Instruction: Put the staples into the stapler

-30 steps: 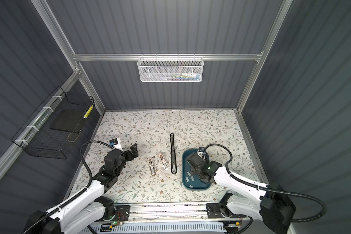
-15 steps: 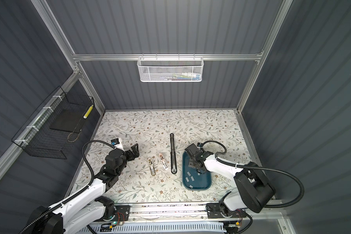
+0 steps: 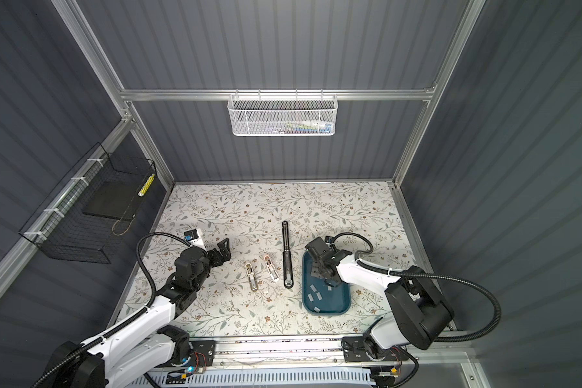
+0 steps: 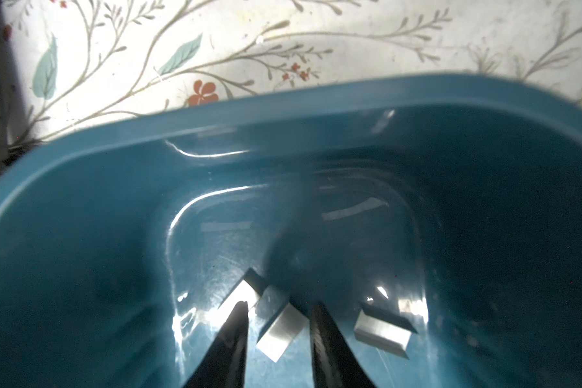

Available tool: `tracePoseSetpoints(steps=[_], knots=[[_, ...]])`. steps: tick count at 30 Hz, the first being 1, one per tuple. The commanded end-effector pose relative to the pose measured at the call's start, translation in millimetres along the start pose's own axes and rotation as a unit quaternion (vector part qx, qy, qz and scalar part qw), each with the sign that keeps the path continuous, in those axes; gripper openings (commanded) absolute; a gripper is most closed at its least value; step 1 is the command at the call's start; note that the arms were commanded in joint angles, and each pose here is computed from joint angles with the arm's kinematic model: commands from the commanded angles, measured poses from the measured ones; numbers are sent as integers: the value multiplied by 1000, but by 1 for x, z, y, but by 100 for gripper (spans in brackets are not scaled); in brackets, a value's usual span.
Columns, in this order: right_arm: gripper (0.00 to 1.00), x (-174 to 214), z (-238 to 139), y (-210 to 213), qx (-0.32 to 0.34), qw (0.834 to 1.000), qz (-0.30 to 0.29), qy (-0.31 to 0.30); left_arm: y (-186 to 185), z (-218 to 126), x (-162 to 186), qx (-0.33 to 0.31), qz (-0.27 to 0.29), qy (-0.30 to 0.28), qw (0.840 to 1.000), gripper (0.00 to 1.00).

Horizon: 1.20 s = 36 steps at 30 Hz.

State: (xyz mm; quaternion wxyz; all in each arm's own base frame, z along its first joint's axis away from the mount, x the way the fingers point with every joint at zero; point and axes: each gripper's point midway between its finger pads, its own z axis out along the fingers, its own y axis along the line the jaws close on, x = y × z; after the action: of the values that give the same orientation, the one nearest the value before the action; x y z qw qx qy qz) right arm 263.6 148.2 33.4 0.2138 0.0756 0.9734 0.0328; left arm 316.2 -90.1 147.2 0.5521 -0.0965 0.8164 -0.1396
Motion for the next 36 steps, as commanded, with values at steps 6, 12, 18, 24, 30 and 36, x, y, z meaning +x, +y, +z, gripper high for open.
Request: tracePoseSetpoints(steps=[6,12,18,24,30,36], knots=[[34,14,5,-11,30,999,-1,19,-5,-1,-12,9,-12,-13,1000,100],[34,19,14,-11,35,999,-5,34,-6,-1,-12,9,-12,-12,1000,100],[33,23,18,-11,41,998,-7,42,-6,-1,-12,10,-13,-12,1000,100],[33,27,17,-16,50,998,-8,46,-6,0,-11,10,-14,-10,1000,100],[29,30,15,-18,48,998,-4,45,-6,1,-9,11,-14,-7,1000,100],[24,30,17,-14,40,998,-5,46,-7,1,-10,12,-15,-7,1000,100]])
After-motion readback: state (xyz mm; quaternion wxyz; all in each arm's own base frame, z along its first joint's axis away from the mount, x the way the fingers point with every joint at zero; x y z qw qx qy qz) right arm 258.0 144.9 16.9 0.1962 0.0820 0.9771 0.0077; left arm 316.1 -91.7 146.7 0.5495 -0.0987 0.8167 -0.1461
